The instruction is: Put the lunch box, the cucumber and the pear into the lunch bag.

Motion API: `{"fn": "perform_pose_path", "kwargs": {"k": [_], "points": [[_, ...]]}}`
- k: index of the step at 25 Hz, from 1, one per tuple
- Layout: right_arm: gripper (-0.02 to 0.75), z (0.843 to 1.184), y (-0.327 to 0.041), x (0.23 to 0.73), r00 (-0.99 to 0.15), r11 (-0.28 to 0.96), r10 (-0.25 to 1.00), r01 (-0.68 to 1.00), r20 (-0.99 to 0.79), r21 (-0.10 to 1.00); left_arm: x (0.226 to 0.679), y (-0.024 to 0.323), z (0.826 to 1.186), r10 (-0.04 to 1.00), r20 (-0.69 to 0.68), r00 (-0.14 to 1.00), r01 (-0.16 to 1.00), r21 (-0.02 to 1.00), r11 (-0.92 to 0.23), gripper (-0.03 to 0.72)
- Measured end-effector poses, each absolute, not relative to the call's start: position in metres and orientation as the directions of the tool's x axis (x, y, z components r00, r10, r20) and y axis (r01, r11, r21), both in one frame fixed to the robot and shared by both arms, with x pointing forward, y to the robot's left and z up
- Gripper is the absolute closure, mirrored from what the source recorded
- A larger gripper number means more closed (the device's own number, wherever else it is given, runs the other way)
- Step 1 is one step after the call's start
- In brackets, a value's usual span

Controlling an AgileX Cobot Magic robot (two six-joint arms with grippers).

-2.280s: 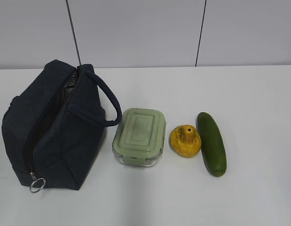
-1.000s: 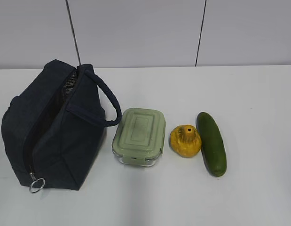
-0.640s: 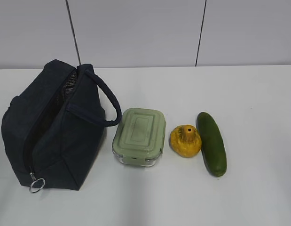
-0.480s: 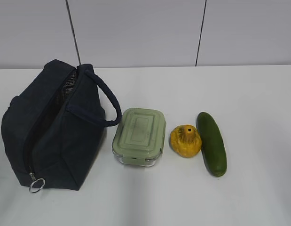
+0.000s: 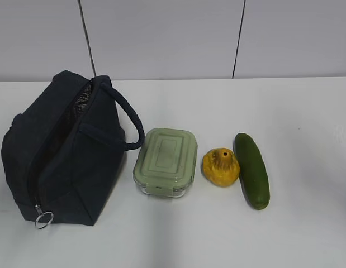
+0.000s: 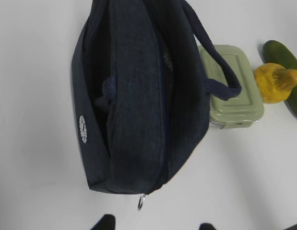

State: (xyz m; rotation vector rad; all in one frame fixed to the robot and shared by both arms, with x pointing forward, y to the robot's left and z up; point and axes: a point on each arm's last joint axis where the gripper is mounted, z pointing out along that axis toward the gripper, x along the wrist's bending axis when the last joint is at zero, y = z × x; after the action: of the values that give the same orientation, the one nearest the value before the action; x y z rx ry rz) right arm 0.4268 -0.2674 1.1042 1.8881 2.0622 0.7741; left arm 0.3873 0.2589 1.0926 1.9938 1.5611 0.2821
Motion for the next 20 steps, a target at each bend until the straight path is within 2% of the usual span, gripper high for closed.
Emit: {"fn": "perform_pose_path", "kwargs": {"k": [8, 15, 18, 20], "points": [[0.328, 1.089, -0.26, 0.492, -0.152, 0.053, 0.971, 0.892, 0.187, 0.448, 0.434, 0.255, 1.066, 0.939, -0.135, 0.317, 0.82, 0.536, -0.2, 0.369], [0.328, 1.077, -0.252, 0.537, -0.18, 0.068, 0.955, 0.905, 0.234, 0.421, 0.463, 0.249, 1.039, 0.928, -0.168, 0.332, 0.843, 0.495, -0.212, 0.37], [0.328, 1.067, -0.249, 0.558, -0.174, 0.062, 0.953, 0.913, 0.247, 0.403, 0.472, 0.244, 1.028, 0.917, -0.211, 0.339, 0.859, 0.467, -0.21, 0.428], [0.328, 1.06, -0.248, 0.569, -0.17, 0.062, 0.953, 0.92, 0.252, 0.388, 0.477, 0.243, 1.02, 0.916, -0.219, 0.335, 0.869, 0.448, -0.211, 0.517]]}}
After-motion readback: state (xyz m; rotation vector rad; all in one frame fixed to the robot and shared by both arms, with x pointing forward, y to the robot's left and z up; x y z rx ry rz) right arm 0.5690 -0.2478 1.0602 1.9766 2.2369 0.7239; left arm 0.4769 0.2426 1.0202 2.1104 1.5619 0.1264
